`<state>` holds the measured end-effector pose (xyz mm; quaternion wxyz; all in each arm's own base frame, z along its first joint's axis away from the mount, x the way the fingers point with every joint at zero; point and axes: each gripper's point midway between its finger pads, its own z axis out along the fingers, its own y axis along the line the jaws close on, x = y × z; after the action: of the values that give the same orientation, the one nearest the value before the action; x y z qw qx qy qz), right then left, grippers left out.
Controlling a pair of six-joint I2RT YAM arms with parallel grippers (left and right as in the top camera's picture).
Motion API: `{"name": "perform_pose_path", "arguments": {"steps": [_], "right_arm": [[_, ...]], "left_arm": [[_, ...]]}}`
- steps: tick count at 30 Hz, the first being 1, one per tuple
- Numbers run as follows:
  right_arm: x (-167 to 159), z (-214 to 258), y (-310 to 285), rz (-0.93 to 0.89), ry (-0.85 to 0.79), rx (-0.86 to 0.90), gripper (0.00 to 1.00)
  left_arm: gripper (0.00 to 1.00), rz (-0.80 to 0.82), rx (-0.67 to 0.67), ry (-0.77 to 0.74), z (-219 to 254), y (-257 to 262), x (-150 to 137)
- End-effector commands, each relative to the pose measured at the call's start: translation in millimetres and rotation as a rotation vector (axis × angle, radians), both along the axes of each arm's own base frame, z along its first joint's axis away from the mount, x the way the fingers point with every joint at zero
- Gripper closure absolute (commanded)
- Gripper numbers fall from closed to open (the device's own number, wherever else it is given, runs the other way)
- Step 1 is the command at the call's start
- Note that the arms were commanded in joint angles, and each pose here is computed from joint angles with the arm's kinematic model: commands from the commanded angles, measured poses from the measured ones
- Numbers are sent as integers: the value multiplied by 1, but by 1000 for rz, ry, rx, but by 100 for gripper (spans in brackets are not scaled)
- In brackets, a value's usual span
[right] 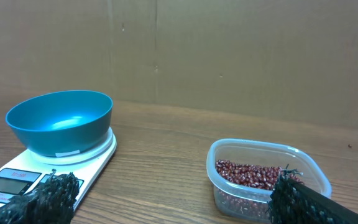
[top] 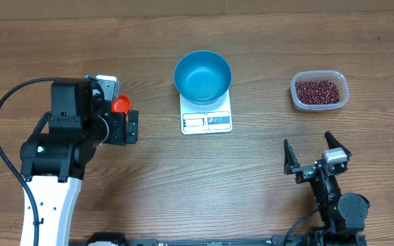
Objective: Scoop item into bowl and weigh 150g on scale
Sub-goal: 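Move the left gripper forward over the red scoop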
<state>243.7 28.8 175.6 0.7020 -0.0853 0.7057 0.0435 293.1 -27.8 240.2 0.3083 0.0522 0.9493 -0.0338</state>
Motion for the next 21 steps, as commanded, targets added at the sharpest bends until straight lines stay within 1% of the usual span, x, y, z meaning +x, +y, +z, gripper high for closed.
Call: {"name": "perform_pose_path", "arguments": {"steps": [1,9,15,21], "right_arm": [[0,-2,-1,-7,-3,-2,0],[0,-2,-1,-7,-3,-2,0],[0,-2,-1,-7,-3,-2,0],[0,-2,-1,-7,-3,-2,0]], "left_arm": [[1,17,1,-33,12,3,4],[1,3,-20,-66,38,-1,9],[0,-6,-12,-4,49,-2,15],[0,-28,5,37,53,-3,28]]}}
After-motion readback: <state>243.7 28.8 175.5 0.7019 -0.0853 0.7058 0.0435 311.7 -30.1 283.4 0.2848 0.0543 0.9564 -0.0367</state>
